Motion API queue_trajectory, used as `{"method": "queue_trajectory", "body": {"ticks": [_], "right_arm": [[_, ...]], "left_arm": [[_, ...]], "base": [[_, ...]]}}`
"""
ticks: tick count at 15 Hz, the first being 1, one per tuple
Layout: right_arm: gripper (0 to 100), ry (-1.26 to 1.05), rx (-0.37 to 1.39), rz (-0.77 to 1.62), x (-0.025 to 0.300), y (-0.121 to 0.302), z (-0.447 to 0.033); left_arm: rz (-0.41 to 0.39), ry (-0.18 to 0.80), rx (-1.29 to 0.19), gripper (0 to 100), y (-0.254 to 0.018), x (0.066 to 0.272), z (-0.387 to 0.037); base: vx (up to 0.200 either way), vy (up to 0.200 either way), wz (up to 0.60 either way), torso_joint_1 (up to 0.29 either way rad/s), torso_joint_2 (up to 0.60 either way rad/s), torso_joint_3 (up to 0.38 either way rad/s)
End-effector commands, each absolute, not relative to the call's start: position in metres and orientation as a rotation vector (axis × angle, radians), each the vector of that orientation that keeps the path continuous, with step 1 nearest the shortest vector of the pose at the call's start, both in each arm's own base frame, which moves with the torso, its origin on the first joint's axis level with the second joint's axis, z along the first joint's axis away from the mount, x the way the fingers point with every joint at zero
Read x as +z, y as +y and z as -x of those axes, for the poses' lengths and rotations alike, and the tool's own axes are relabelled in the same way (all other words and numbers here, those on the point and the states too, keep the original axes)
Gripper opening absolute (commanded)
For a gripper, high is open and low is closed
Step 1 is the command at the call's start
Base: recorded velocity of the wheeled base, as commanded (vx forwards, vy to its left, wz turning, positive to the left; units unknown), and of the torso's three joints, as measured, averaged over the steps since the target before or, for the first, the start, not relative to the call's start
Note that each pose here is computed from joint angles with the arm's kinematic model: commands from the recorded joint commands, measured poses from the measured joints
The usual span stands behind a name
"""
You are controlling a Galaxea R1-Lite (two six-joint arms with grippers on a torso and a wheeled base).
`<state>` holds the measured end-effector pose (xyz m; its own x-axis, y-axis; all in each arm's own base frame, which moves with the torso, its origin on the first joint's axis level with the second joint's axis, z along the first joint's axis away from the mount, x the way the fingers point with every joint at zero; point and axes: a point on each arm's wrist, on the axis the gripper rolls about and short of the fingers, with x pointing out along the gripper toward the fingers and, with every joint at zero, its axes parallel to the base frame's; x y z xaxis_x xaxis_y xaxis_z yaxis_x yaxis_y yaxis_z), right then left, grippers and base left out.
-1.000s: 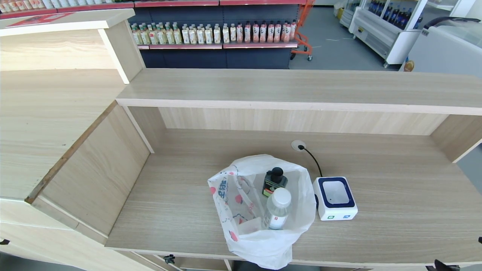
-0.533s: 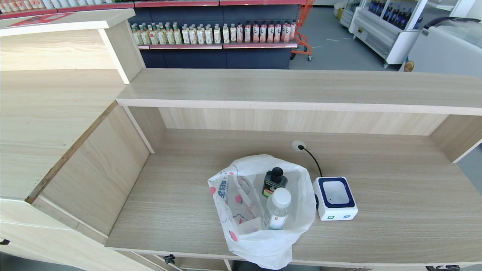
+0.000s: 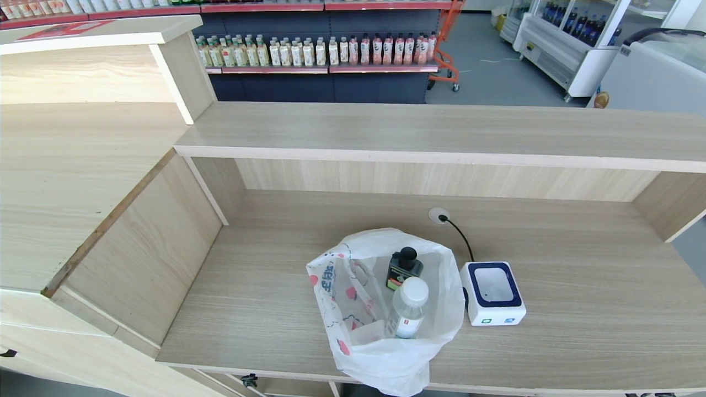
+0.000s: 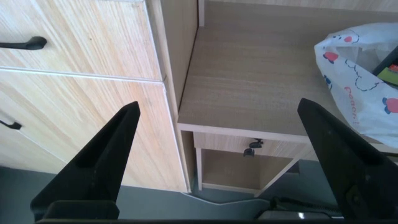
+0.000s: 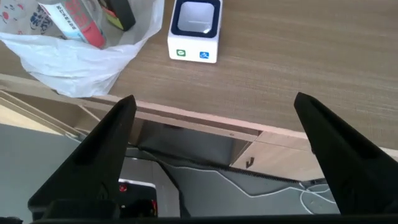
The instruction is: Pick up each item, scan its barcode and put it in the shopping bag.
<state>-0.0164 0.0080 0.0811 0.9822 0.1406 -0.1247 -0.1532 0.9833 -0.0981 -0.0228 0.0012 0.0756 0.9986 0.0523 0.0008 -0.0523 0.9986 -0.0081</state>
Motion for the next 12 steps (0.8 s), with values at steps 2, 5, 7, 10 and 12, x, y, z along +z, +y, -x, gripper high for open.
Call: {"method": "queue_trajectory", "body": {"ticks": [2, 5, 7, 10, 12], "right_arm": [[100, 0.111, 0.146, 0.094, 0.0808, 0.0081, 0.0172], [100, 0.11, 0.154, 0.092, 0.0811, 0.0083, 0.0173], [100, 0.11, 0.154, 0.094, 0.0811, 0.0083, 0.0173], [100, 0.11, 0.154, 0.094, 0.0811, 0.0083, 0.0173], [100, 0.112, 0.154, 0.093, 0.0811, 0.0083, 0.0172]], "left_arm": [[0.008, -0.002, 0.052, 100, 0.0012, 0.0756, 0.0228], [0.009, -0.002, 0.052, 100, 0.0012, 0.0756, 0.0228], [0.009, -0.002, 0.054, 100, 0.0012, 0.0756, 0.0228], [0.011, -0.002, 0.052, 100, 0.0012, 0.0756, 0.0228], [0.009, -0.002, 0.052, 100, 0.0012, 0.0756, 0.0228]], "base": [[0.0, -0.2, 0.0, 0.007, 0.0, 0.005], [0.0, -0.2, 0.0, 0.007, 0.0, 0.002], [0.0, -0.1, 0.0, 0.001, 0.0, 0.001], [0.0, -0.133, 0.0, 0.002, 0.0, 0.002], [0.0, -0.2, 0.0, -0.002, 0.0, 0.005]]}}
